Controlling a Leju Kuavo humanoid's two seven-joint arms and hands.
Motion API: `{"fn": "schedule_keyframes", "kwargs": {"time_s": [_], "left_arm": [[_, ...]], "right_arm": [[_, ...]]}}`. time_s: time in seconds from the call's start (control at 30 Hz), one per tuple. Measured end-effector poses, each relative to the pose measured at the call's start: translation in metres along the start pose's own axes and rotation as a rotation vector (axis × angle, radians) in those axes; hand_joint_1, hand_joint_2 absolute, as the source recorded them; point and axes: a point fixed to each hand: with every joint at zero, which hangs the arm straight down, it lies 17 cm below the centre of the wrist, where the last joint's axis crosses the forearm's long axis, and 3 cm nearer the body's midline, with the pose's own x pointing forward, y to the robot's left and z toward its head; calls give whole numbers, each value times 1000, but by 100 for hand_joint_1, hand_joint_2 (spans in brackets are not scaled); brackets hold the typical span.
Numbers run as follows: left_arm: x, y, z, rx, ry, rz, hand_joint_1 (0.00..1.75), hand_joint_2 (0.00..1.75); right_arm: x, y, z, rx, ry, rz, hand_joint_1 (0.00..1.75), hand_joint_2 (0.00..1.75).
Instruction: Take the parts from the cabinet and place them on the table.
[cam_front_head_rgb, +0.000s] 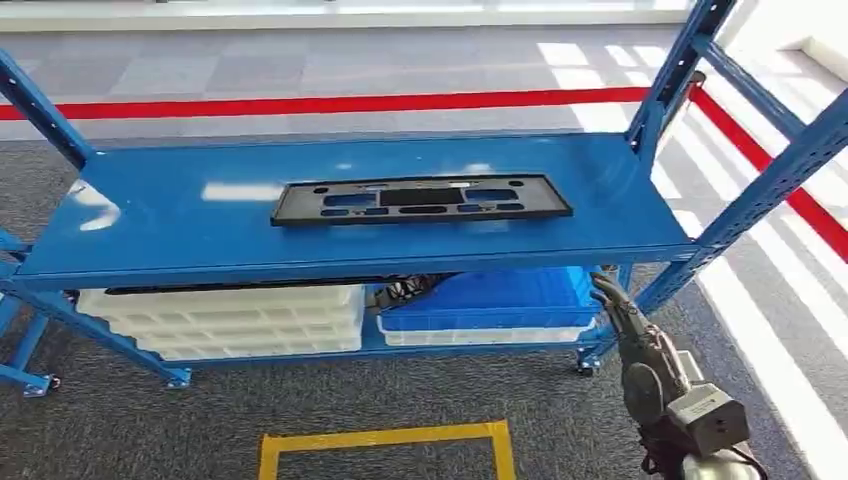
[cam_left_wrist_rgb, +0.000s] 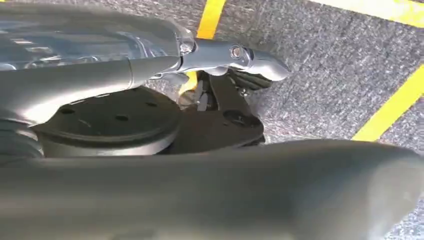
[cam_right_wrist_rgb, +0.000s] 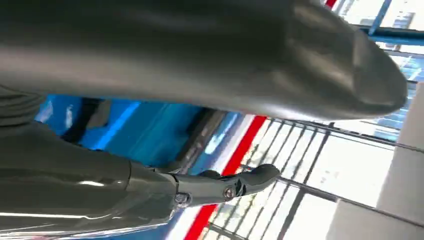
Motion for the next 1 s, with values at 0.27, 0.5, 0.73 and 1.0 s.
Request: {"fn": "schedule_keyframes", "kwargs": {"time_s": [0.27, 0.5, 0.73, 1.0], "left_arm": [[6, -4, -1, -9, -11, -6, 0, 0], [1, 0, 0, -3, -2, -8, 0, 0], [3, 1, 0, -2, -5, -10, 0, 0], [1, 1, 0, -4, -4, -12, 0, 0]], "right_arm": [[24, -10, -19, 38, -86, 69, 0, 0], [25, -4, -19, 56, -90, 66, 0, 0], [24, -4, -18, 58, -90, 66, 0, 0], [20, -1, -12, 66, -72, 57, 0, 0]]}}
